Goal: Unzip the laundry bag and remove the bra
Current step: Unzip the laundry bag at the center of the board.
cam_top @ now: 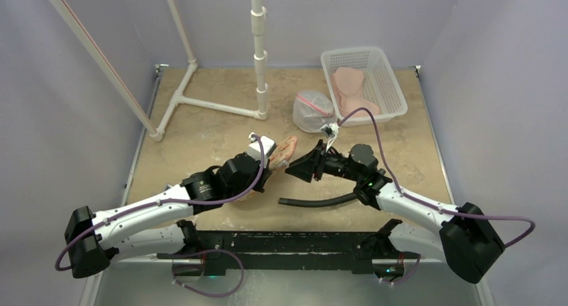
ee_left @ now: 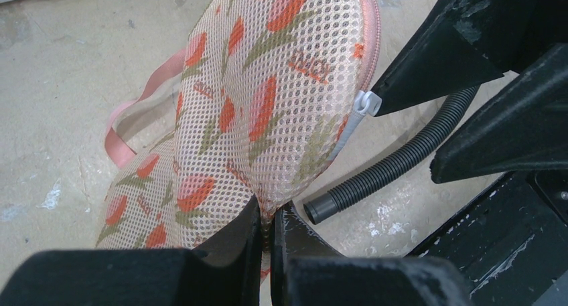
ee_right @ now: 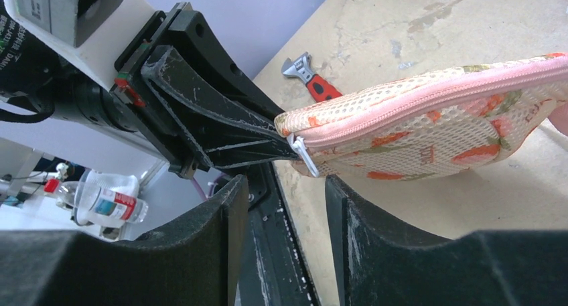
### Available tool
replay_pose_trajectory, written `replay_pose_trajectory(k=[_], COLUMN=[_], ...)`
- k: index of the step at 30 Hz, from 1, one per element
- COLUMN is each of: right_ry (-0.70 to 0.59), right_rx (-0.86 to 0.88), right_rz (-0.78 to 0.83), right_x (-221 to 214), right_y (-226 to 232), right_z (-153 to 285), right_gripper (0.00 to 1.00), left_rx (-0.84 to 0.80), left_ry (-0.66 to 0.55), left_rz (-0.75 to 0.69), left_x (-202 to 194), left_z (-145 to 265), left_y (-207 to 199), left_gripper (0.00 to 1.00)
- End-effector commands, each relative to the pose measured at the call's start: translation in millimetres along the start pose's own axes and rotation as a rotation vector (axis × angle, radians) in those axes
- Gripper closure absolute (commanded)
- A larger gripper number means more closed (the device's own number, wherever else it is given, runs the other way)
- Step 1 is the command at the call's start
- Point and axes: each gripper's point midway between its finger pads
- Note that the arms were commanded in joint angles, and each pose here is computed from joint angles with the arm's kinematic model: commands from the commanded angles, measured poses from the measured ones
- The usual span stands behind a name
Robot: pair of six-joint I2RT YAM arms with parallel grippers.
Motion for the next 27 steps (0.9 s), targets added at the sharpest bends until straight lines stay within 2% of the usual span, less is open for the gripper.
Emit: replay_pose_trajectory(k=[1, 15, 27], right_ry=[-0.064, -0.079, -0.065], right_rx=[0.026, 0.032, 0.043], right_rz=[-0.008, -0.039, -0.028], right_x=[15.2, 18.0, 16.7], right_y=[4.1, 2.9, 4.9], right_z=[-3.9, -8.1, -7.7], right_gripper=[0.52, 0.56, 0.75], left_rx=[-0.026, -0.037, -0.035], left_ry=[-0.061, -0.060, -0.064], left_rz=[0.009, 0.011, 0.012], left_x=[16.7, 15.3, 16.4], left_z=[4.3, 3.6, 3.1], left_y=[-4.6, -6.8, -6.5], left_gripper=[1.00, 1.00, 1.00])
Point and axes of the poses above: each gripper's point midway between its finger pads, its own z axis back along the fingers, its own y axis along the line the jaws close on, x = y × z, and after that the axes turned 3 degrees about z, right-handed
